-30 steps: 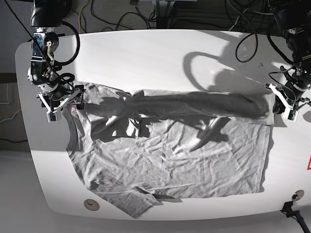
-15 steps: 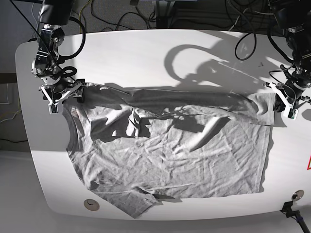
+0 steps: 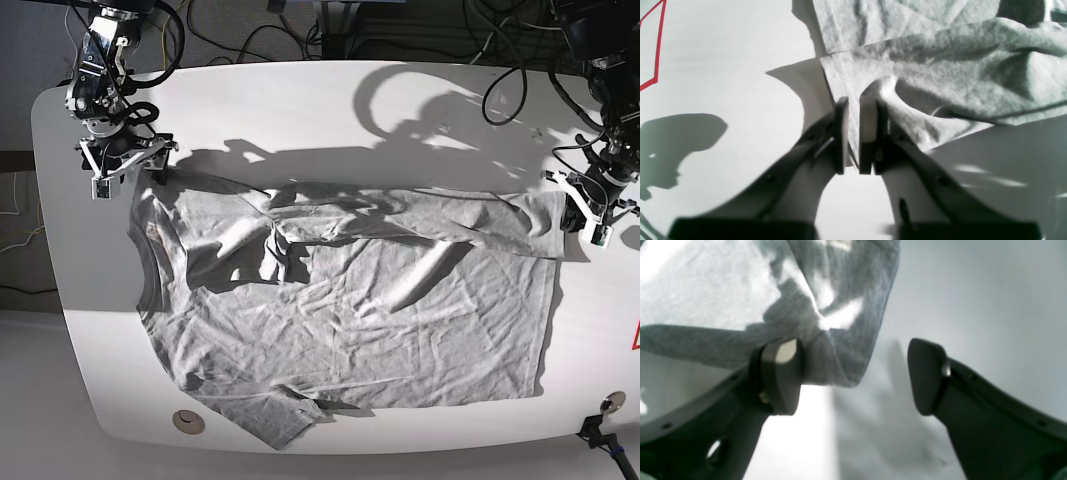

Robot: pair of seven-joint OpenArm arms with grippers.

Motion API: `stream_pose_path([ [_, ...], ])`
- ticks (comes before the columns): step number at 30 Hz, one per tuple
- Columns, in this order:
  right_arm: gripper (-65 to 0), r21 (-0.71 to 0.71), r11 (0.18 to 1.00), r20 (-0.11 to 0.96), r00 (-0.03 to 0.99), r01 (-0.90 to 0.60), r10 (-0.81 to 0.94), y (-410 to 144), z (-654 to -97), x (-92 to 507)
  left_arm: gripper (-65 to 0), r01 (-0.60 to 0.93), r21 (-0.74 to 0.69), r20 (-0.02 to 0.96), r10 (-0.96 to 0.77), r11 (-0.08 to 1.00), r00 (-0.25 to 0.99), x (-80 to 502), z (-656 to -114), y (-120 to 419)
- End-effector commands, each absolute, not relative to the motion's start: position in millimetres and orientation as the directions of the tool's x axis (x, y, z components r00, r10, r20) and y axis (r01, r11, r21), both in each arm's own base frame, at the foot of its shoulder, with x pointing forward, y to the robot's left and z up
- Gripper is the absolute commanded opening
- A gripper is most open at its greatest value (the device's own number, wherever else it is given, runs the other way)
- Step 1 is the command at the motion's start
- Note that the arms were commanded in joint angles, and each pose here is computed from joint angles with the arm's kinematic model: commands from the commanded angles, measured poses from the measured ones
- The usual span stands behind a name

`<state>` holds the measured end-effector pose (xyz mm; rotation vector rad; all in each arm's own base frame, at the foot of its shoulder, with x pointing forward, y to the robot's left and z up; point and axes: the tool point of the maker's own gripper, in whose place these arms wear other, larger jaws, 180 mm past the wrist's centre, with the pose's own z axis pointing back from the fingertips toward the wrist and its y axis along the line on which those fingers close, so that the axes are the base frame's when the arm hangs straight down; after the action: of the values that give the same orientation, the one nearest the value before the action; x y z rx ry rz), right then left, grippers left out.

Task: Fold the T-shirt properly

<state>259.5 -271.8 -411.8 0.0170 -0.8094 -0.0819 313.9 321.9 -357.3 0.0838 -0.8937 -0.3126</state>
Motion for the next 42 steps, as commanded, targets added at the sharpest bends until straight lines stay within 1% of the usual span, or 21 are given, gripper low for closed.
stream_pose_path([
  [1, -19.0, 0.047, 0.996, 0.742, 0.665, 0.069, -0.082, -277.8, -407.2, 264.6, -60.1, 0.226, 0.225, 0.783, -0.314, 0.948, 0.537, 324.0, -338.0, 326.9],
  [4, -19.2, 0.058, 0.995, 0.725, 0.682, 0.083, -0.099, -280.1, -417.3, 261.5, -60.1, 0.225, 0.224, 0.782, -0.313, 0.948, 0.539, 323.9, -338.4, 327.1],
  [5, -20.4, 0.058, 0.995, 0.733, 0.673, 0.082, -0.098, -279.9, -416.1, 263.0, -60.1, 0.224, 0.225, 0.782, -0.313, 0.948, 0.539, 323.9, -338.4, 327.3],
  [6, -23.5, 0.059, 0.995, 0.742, 0.663, 0.080, -0.097, -279.6, -414.4, 264.7, -60.1, 0.222, 0.225, 0.782, -0.312, 0.949, 0.539, 324.0, -338.3, 327.5],
  [7, -27.4, 0.058, 0.995, 0.744, 0.661, 0.079, -0.095, -279.3, -414.1, 265.3, -60.1, 0.222, 0.225, 0.782, -0.312, 0.949, 0.539, 324.0, -338.3, 327.5],
  [9, -39.4, 0.057, 0.995, 0.747, 0.658, 0.079, -0.095, -279.6, -413.8, 265.7, -60.0, 0.222, 0.224, 0.780, -0.311, 0.949, 0.543, 323.1, -339.5, 327.8],
  [12, -62.9, 0.064, 0.994, 0.735, 0.670, 0.087, -0.105, -280.0, -420.5, 262.2, -59.7, 0.212, 0.205, 0.770, -0.291, 0.956, 0.568, 319.9, -349.5, 332.1],
  [13, -65.0, 0.066, 0.994, 0.726, 0.679, 0.092, -0.111, -280.7, -425.0, 260.0, -59.4, 0.205, 0.194, 0.763, -0.279, 0.959, 0.584, 317.4, -355.5, 335.3],
  [14, -65.0, 0.072, 0.993, 0.720, 0.684, 0.098, -0.120, -281.4, -428.5, 260.6, -57.7, 0.199, 0.184, 0.757, -0.268, 0.962, 0.596, 315.9, -360.3, 337.6],
  [15, -65.0, 0.078, 0.992, 0.712, 0.690, 0.104, -0.128, -282.0, -432.7, 259.9, -54.0, 0.192, 0.177, 0.759, -0.258, 0.965, 0.597, 318.9, -361.1, 339.2],
  [17, -65.0, 0.088, 0.989, 0.696, 0.704, 0.115, -0.144, -282.7, -441.1, 255.4, -43.9, 0.175, 0.157, 0.757, -0.232, 0.972, 0.611, 320.3, -366.9, 343.4],
  [19, -65.0, 0.091, 0.989, 0.691, 0.708, 0.119, -0.149, -282.9, -443.7, 253.9, -36.0, 0.150, 0.142, 0.751, -0.205, 0.978, 0.628, 316.4, -372.9, 350.6],
  [20, -65.0, 0.091, 0.989, 0.691, 0.708, 0.119, -0.149, -282.9, -443.7, 253.9, -33.6, 0.144, 0.137, 0.752, -0.198, 0.980, 0.629, 315.5, -373.7, 351.8],
  [21, -65.0, 0.091, 0.989, 0.691, 0.708, 0.119, -0.149, -282.9, -443.7, 253.9, -32.6, 0.148, 0.136, 0.751, -0.200, 0.979, 0.629, 315.6, -374.1, 350.6],
  [26, -65.0, 0.091, 0.989, 0.691, 0.708, 0.119, -0.149, -282.9, -443.7, 253.9, -32.6, 0.147, 0.132, 0.748, -0.196, 0.980, 0.634, 315.0, -376.7, 349.5],
  [29, -65.0, 0.090, 0.989, 0.694, 0.705, 0.117, -0.147, -282.7, -442.2, 254.8, -32.6, 0.165, 0.108, 0.732, -0.191, 0.980, 0.654, 314.1, -389.4, 342.8],
  [33, -65.0, 0.090, 0.989, 0.694, 0.705, 0.117, -0.147, -282.7, -442.2, 254.8, -32.6, 0.150, 0.070, 0.712, -0.154, 0.986, 0.684, 312.4, -404.9, 343.7],
  [38, -65.0, 0.090, 0.989, 0.695, 0.704, 0.117, -0.146, -282.7, -441.8, 255.1, -32.9, 0.160, 0.048, 0.698, -0.148, 0.986, 0.700, 312.4, -414.2, 338.1],
  [39, -65.0, 0.090, 0.989, 0.695, 0.705, 0.115, -0.146, -282.2, -441.9, 255.2, -35.1, 0.175, 0.048, 0.693, -0.159, 0.983, 0.703, 312.5, -416.5, 333.6],
  [40, -65.0, 0.090, 0.989, 0.695, 0.705, 0.115, -0.146, -282.2, -441.9, 255.2, -40.0, 0.182, 0.047, 0.691, -0.164, 0.982, 0.705, 312.6, -417.5, 331.5],
  [42, -65.0, 0.090, 0.989, 0.696, 0.704, 0.115, -0.146, -282.2, -441.5, 255.9, -54.9, 0.180, 0.048, 0.691, -0.163, 0.982, 0.705, 312.6, -417.4, 331.7],
])
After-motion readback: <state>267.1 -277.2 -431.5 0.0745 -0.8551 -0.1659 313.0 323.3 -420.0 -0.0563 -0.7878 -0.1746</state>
